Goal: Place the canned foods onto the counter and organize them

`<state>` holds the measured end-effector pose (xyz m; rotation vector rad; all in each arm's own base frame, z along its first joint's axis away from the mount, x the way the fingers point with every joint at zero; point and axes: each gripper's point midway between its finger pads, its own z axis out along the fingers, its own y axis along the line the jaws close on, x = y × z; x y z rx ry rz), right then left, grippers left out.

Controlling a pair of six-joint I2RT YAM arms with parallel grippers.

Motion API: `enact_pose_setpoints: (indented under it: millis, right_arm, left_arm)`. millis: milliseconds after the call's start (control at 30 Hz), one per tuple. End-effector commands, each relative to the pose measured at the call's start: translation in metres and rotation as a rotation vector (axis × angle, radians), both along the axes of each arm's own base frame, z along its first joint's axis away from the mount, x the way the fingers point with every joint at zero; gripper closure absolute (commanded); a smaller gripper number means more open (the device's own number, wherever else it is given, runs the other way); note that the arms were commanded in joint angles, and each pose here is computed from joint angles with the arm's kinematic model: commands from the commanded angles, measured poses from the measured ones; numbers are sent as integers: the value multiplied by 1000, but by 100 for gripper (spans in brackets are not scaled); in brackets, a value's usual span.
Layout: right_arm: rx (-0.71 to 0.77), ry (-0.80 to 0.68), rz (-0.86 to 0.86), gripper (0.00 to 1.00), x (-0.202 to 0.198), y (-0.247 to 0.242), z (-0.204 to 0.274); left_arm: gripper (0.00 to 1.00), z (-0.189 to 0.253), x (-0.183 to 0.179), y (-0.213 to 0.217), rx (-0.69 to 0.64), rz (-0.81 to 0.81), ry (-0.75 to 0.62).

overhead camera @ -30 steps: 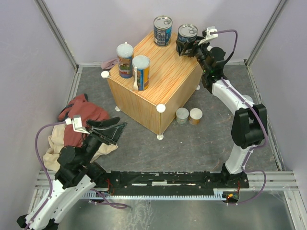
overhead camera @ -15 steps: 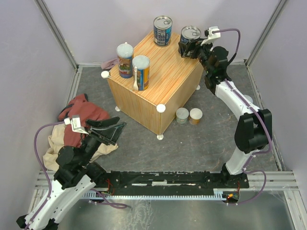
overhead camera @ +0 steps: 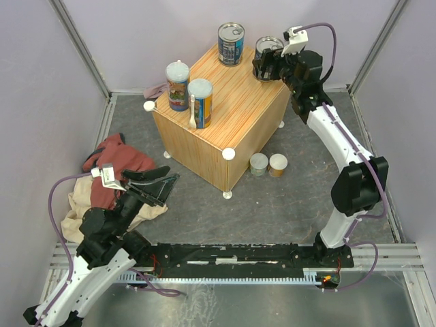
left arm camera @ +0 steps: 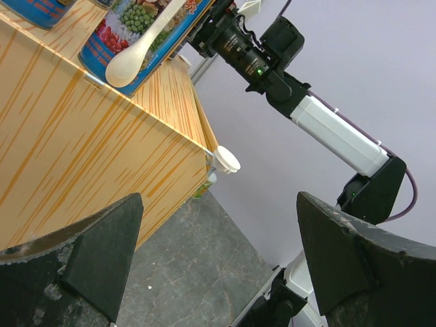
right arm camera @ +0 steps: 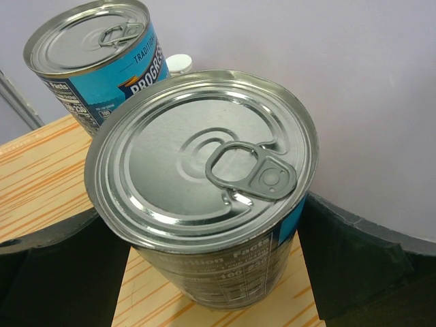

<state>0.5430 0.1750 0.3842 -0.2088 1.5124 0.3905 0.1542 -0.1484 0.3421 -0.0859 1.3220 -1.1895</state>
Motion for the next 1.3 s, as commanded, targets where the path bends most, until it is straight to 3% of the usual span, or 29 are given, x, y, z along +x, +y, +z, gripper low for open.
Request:
enact_pose_setpoints:
  millis: [0, 433, 767, 1267]
  right_arm:
    - [-44, -59, -53, 0, -2, -7, 30]
    - [-209, -95, -100, 0, -5, -4, 43]
    - [-114, -95, -21, 0, -9, 10, 55]
    - [-108, -132, -37, 1, -13, 6, 91]
  left_arm:
    - [1, 18, -8, 0, -39, -30, -26]
    - [0, 15, -7, -1, -37, -31, -19]
    - [0, 17, -9, -1, -45, -39, -23]
    - [0, 17, -10, -1, -45, -42, -23]
